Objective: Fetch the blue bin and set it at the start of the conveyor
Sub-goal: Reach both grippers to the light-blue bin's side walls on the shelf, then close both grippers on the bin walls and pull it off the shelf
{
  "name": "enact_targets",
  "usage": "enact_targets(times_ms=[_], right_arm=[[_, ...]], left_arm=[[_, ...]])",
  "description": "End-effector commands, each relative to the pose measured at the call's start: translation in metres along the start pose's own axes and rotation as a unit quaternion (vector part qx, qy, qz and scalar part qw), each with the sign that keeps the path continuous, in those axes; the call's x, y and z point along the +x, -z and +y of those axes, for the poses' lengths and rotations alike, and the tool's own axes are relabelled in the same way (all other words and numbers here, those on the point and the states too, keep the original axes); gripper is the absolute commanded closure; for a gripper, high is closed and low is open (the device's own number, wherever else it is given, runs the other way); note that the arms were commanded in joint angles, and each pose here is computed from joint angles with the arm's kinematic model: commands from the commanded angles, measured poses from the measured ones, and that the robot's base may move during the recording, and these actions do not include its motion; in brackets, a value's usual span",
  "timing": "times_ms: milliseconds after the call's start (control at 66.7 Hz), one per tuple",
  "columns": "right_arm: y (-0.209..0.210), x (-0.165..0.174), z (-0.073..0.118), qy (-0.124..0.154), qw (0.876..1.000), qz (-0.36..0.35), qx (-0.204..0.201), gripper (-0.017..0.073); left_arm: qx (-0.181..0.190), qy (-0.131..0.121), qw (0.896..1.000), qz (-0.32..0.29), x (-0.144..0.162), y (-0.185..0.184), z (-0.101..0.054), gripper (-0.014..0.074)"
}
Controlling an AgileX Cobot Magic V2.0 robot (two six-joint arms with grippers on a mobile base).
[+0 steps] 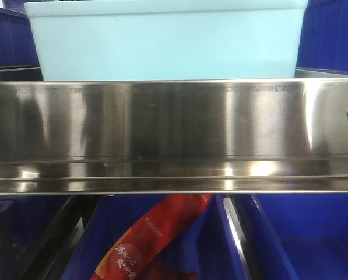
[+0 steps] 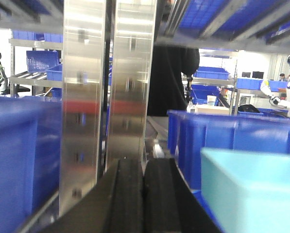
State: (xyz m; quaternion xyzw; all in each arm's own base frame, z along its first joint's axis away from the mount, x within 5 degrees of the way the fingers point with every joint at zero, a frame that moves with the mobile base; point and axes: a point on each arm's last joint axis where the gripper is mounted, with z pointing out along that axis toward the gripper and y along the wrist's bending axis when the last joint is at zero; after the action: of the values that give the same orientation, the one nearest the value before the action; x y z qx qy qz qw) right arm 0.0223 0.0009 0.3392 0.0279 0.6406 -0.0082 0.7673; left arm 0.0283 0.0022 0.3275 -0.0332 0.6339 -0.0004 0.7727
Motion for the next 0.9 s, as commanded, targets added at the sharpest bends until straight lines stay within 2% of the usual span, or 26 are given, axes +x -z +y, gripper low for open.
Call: enact_targets(times_ms=[0,45,105,165,255,300,345,420,479,569,674,794,884], right_arm=[[-0.01,-0.018,0.001,0.002,1.0,0.026,-0.002,0.0362],[-0.018,-0.024,0.001,0.002,0.999,0.039,-0.002,0.0225],[-0.029,-0.026,0.001,0.001,0.998,0.056,-0.001,0.0107],[-0.041,-0.025,0.0,0.0,0.997,0.072,0.0,-0.0003],[-0.057,-0.02,-0.001,-0.001,0.996,0.093,0.002,-0.0009],[-0.064,-0.019,-0.001,-0.001,0.995,0.104,0.002,-0.0009],[-0.069,-0.018,-0.001,-0.002,0.993,0.119,0.001,-0.0009],[-0.077,-0.021,0.001,0.015,0.989,0.144,-0.012,-0.0009],[-0.085,-0.024,0.005,0.026,0.986,0.161,-0.033,-0.0009],[-0.1,-0.028,0.014,0.026,0.977,0.2,-0.069,-0.0009],[-0.122,-0.029,0.026,0.031,0.96,0.256,-0.108,-0.0009],[-0.154,-0.032,0.039,0.035,0.941,0.31,-0.132,-0.0009],[-0.177,-0.04,0.044,0.025,0.928,0.347,-0.131,-0.0009]], left_arm=[[0.001,0.003,1.0,0.019,-0.024,-0.006,-0.001,0.0473],[0.0,0.003,1.0,0.027,-0.032,-0.011,-0.002,0.0379],[0.0,0.003,0.999,0.033,-0.04,-0.02,-0.002,0.0234],[-0.001,0.003,0.999,0.043,-0.041,-0.03,-0.003,0.0137],[-0.003,0.003,0.997,0.078,-0.039,-0.046,-0.003,0.0036],[-0.003,0.007,0.995,0.104,-0.038,-0.055,-0.003,0.0022],[0.005,-0.005,0.991,0.135,-0.038,-0.061,-0.004,0.0022],[0.054,-0.033,0.985,0.161,-0.042,-0.07,-0.013,0.0022],[0.106,-0.044,0.977,0.177,-0.045,-0.078,-0.023,0.0022],[0.169,-0.042,0.963,0.208,-0.046,-0.092,-0.041,0.0022],[0.233,-0.046,0.938,0.252,-0.046,-0.113,-0.066,0.0022],[0.266,-0.019,0.917,0.297,-0.048,-0.144,-0.098,0.0022],[0.276,-0.023,0.905,0.322,-0.054,-0.169,-0.116,0.0022]])
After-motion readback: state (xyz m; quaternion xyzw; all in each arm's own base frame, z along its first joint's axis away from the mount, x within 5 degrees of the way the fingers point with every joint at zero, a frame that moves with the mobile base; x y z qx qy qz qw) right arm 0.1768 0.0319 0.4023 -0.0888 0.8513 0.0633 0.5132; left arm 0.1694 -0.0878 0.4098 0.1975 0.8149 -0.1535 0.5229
